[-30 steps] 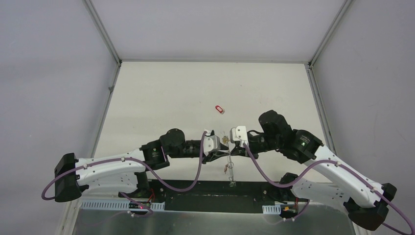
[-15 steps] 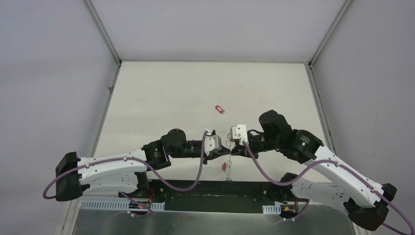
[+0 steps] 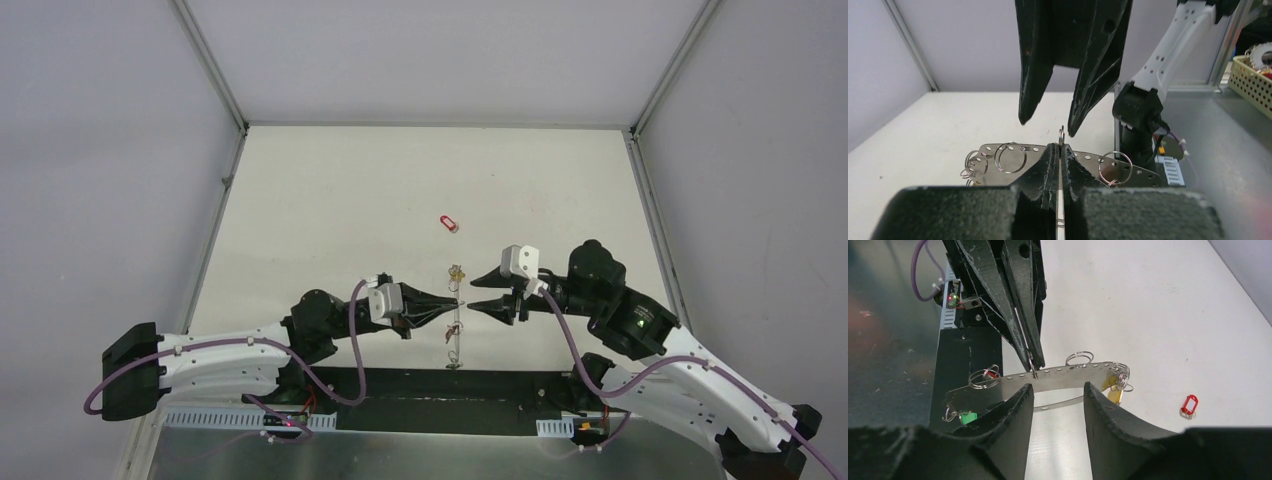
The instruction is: Put the keys on the keyring
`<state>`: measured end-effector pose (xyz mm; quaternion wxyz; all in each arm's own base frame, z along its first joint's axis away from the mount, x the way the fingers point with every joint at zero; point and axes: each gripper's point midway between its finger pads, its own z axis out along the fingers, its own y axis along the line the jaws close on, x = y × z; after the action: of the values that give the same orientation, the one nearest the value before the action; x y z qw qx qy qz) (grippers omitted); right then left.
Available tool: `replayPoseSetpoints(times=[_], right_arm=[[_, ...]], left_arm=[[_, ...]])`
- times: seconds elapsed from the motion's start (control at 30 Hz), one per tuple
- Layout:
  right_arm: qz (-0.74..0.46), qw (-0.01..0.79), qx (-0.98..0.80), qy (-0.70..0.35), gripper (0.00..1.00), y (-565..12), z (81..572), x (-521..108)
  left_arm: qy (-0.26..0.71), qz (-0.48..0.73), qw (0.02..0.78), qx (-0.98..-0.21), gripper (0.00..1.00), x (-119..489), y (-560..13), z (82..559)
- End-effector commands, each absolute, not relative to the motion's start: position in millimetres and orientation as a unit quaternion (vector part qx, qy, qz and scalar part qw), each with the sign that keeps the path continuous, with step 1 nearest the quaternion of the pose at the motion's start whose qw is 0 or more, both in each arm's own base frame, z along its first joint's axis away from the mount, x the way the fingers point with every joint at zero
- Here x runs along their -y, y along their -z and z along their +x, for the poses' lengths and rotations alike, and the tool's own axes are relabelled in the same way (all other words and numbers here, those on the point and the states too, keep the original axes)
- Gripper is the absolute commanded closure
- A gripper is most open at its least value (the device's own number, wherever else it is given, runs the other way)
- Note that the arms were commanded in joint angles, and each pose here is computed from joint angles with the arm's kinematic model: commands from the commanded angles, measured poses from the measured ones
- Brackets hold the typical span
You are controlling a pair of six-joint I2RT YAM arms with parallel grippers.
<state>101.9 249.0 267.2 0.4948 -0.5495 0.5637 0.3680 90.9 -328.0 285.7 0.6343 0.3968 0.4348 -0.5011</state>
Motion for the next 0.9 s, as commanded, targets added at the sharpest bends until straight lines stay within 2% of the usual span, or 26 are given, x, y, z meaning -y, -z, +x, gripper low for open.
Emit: replayPoseSetpoints(times=[0.0,0.17,0.63,0.87], right_arm=[[-0.520,0.538,-0.517,-0.416,0.60,-303.2,98.0,-261.8],[-0.511,0.548,-0.494,-0.440,0.67,-316.1,92.5,-265.6],[-0.498,0.541,-0.443,-0.512,0.67,-344.8,79.8,-284.5],[-0.506,0.529,-0.434,-0.525,0.79,-345.9,76.7,-290.2]], left_arm=[[0.537,0.340,0.708,-0.306,1.00,301.7,-357.7,73.2],[0.544,0.317,0.731,-0.264,1.00,288.5,-370.3,68.1],[0.550,0.318,0.730,-0.251,1.00,287.4,-377.2,63.7],[0.550,0.315,0.732,-0.250,1.00,287.4,-378.9,64.5]])
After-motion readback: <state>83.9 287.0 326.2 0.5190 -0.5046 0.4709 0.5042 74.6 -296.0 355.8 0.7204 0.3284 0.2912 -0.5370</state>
